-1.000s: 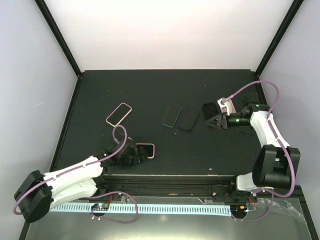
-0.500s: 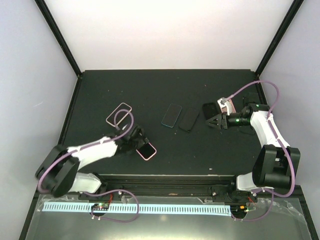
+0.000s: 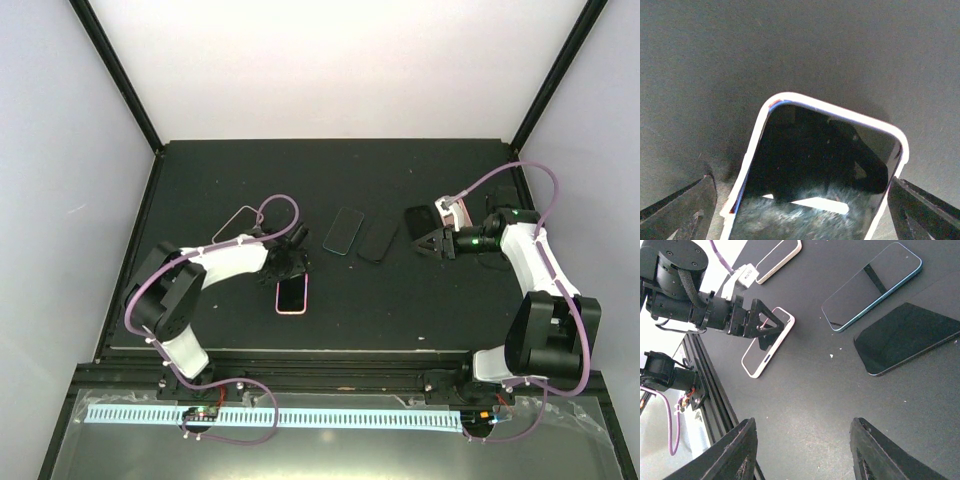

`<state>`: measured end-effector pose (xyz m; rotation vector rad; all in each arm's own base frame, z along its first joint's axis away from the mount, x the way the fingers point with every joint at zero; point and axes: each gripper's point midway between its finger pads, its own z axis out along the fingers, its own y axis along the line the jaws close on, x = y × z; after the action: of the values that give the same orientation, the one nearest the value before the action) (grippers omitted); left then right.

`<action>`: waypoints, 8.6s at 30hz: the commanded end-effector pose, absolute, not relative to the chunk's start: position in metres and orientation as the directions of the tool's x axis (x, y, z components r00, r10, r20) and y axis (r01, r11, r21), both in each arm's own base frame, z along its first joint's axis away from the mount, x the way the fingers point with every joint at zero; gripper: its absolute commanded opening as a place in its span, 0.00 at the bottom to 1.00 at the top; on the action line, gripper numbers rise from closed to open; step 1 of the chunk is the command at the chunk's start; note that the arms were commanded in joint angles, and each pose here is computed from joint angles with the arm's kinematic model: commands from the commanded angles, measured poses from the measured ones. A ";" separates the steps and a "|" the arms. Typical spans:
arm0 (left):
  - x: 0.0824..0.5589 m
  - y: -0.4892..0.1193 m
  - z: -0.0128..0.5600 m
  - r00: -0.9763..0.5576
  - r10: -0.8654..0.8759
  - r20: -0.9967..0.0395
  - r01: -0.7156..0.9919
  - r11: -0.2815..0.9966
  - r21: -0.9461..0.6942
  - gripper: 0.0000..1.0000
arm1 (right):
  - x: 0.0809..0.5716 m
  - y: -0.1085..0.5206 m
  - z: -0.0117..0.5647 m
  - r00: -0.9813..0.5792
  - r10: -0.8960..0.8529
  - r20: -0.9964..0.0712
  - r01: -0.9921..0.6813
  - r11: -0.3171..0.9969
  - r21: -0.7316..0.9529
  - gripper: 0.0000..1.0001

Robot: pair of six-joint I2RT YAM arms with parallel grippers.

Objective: Take the phone out of the phone case

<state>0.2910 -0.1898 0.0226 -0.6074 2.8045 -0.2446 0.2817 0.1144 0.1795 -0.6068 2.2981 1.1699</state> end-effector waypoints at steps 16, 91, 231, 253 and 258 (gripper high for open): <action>0.271 -0.211 0.009 -0.994 0.050 -0.093 0.062 0.989 -0.136 0.99 | 0.281 0.119 0.187 -0.769 -0.156 -0.620 -0.605 0.493 0.626 0.52; 0.304 -0.254 0.310 -0.573 -0.212 -0.792 0.570 0.592 -0.570 0.99 | 0.268 0.277 0.281 -0.606 -0.338 -0.720 -0.792 0.334 0.510 0.01; 0.158 -0.287 0.362 -0.571 0.164 -0.804 0.781 -0.192 -0.594 0.01 | 0.168 0.273 0.278 0.012 -0.459 -0.889 -0.982 -0.172 0.075 0.40; 0.180 -0.278 0.355 -0.391 0.001 -0.921 0.920 -0.012 -0.391 0.02 | 0.158 0.269 0.286 -0.106 -0.443 -0.890 -0.979 -0.111 0.171 0.47; 0.181 -0.278 0.352 -0.406 -0.006 -0.914 0.914 -0.016 -0.406 0.02 | 0.145 0.266 0.285 -0.072 -0.438 -0.896 -0.972 -0.172 0.163 0.40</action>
<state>0.1854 -0.2791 0.3314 0.9549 1.6102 -1.5323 0.1559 0.2677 0.2743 -1.6038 1.6063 1.1775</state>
